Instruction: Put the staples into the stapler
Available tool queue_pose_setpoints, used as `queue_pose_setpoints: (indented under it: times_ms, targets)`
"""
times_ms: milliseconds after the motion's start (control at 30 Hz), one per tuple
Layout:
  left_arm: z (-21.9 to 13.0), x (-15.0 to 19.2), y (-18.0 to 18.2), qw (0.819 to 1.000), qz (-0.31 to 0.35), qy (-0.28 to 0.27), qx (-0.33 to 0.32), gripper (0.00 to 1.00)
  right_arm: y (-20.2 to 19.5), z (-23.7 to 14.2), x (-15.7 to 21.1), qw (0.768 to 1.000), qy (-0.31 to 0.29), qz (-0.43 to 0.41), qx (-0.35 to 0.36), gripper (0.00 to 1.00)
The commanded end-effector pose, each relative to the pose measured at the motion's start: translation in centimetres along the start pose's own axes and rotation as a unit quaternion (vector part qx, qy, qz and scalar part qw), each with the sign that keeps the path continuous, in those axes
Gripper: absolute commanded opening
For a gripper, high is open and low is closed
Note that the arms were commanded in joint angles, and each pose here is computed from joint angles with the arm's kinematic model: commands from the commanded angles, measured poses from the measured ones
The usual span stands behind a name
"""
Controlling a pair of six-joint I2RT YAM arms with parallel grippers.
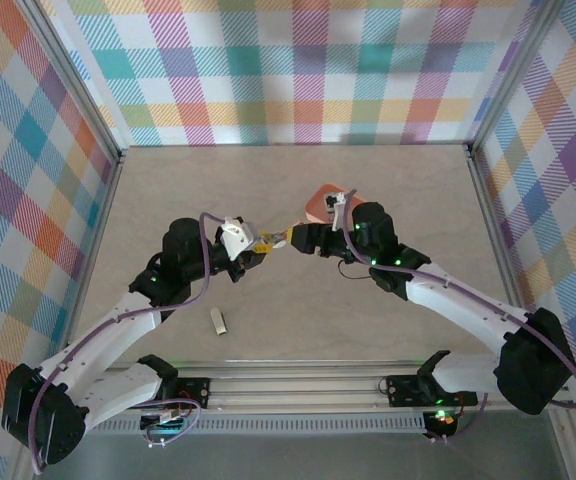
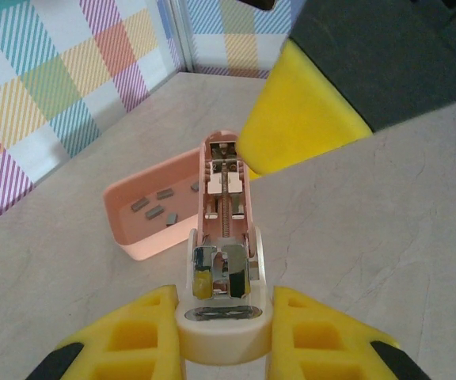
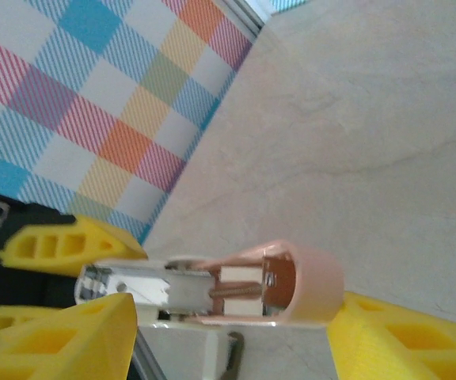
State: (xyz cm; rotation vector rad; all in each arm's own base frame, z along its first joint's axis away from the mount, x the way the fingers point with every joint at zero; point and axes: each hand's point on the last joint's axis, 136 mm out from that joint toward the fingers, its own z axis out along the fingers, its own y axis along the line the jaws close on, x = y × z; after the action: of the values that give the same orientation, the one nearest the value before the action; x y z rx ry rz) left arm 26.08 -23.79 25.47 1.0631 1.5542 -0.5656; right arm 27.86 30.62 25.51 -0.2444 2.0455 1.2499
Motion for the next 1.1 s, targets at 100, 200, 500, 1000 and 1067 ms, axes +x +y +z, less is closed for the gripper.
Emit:
queue_pose_setpoints:
  times_ms: [100,200,500,1000,1067]
  targets:
    - [-0.1,-3.0,-0.4,0.998,0.006,-0.056,0.008,0.0,0.4,0.4,-2.0,0.996,-0.052,0.072,-0.029,0.62]
    - [-0.1,-3.2,-0.5,0.998,0.007,-0.059,0.005,0.0,-0.2,0.4,-2.2,0.993,-0.058,0.1,-0.023,0.61]
    - [-0.3,-3.7,-0.6,0.998,0.012,-0.067,0.005,0.0,-0.1,0.2,-3.8,0.987,-0.094,0.126,-0.042,0.42]
    - [-0.3,-3.2,-0.6,0.999,0.005,-0.053,0.003,0.18,-1.3,-1.8,-4.0,0.989,-0.11,0.095,0.02,0.23]
    - [-0.3,-3.1,-0.5,0.999,0.003,-0.048,0.003,0.25,-1.3,-2.3,-4.1,0.99,-0.111,0.083,0.032,0.22]
